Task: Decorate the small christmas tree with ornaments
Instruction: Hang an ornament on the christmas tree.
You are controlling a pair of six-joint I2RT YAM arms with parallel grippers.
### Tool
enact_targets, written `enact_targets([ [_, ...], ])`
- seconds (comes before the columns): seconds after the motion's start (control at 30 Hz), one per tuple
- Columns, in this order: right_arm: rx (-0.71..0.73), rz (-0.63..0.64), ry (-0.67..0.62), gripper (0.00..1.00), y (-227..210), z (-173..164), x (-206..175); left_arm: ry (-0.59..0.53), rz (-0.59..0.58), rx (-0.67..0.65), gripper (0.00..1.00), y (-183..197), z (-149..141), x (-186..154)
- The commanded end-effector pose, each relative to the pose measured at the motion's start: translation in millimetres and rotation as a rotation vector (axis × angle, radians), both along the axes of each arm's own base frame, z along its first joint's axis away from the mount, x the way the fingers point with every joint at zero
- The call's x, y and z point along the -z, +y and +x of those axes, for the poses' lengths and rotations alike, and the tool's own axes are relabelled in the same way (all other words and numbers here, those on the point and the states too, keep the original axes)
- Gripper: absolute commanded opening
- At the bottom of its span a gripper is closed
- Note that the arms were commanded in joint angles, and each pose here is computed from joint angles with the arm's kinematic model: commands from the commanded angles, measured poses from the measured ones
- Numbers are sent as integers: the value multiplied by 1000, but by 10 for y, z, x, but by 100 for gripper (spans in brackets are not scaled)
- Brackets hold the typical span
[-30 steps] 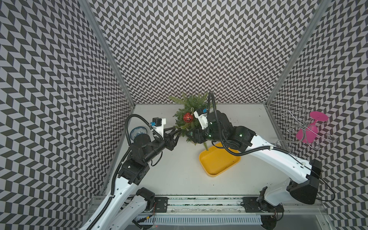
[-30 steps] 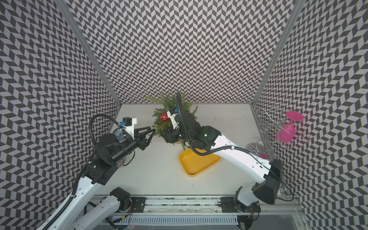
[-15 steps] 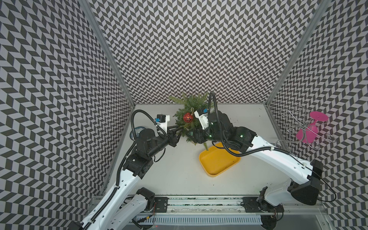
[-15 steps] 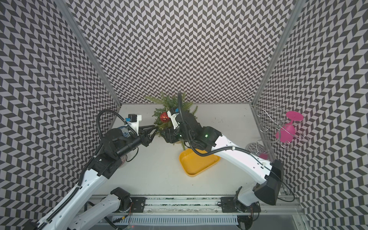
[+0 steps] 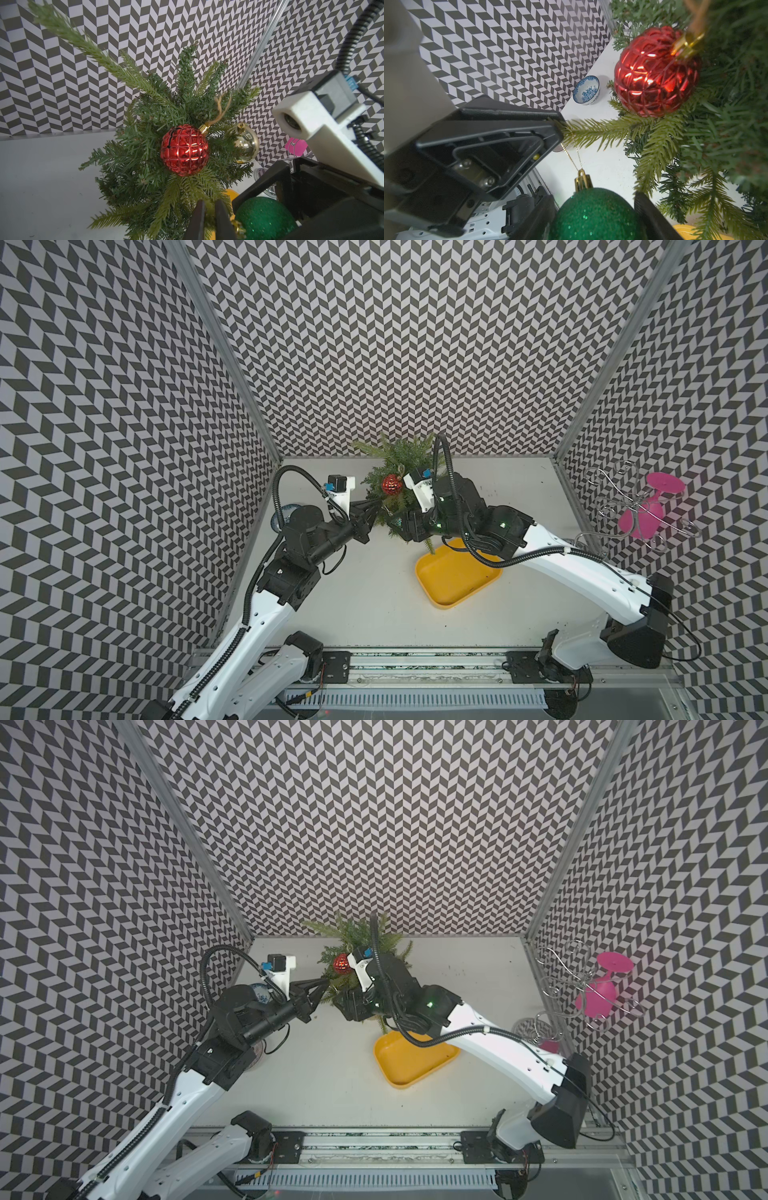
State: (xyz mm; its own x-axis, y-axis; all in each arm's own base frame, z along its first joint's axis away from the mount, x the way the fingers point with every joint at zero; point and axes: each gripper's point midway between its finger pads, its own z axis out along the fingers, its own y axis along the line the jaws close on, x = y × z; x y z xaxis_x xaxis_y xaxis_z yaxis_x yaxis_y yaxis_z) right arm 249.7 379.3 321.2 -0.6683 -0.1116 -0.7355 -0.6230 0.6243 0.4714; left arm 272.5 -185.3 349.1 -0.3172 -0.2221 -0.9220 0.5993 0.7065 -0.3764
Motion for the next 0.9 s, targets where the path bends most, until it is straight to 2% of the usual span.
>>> enact_targets([
  [0.0, -30, 67, -35, 66, 30, -84, -217, -53, -20, 16, 11, -21, -36, -205],
  [0.1, -38, 64, -29, 67, 29, -108, -201, -51, -16, 15, 8, -20, -35, -194],
  [0.4, -31, 94, -44, 68, -56, -168, -336, -51, -18, 14, 9, -16, -40, -204],
  [0.8, 4, 135, -67, 68, -275, -261, -517, -47, -28, 3, 29, 28, -94, -208],
  [0.87, 11, 138, -70, 68, -307, -272, -536, -47, -28, 0, 29, 41, -105, -208],
])
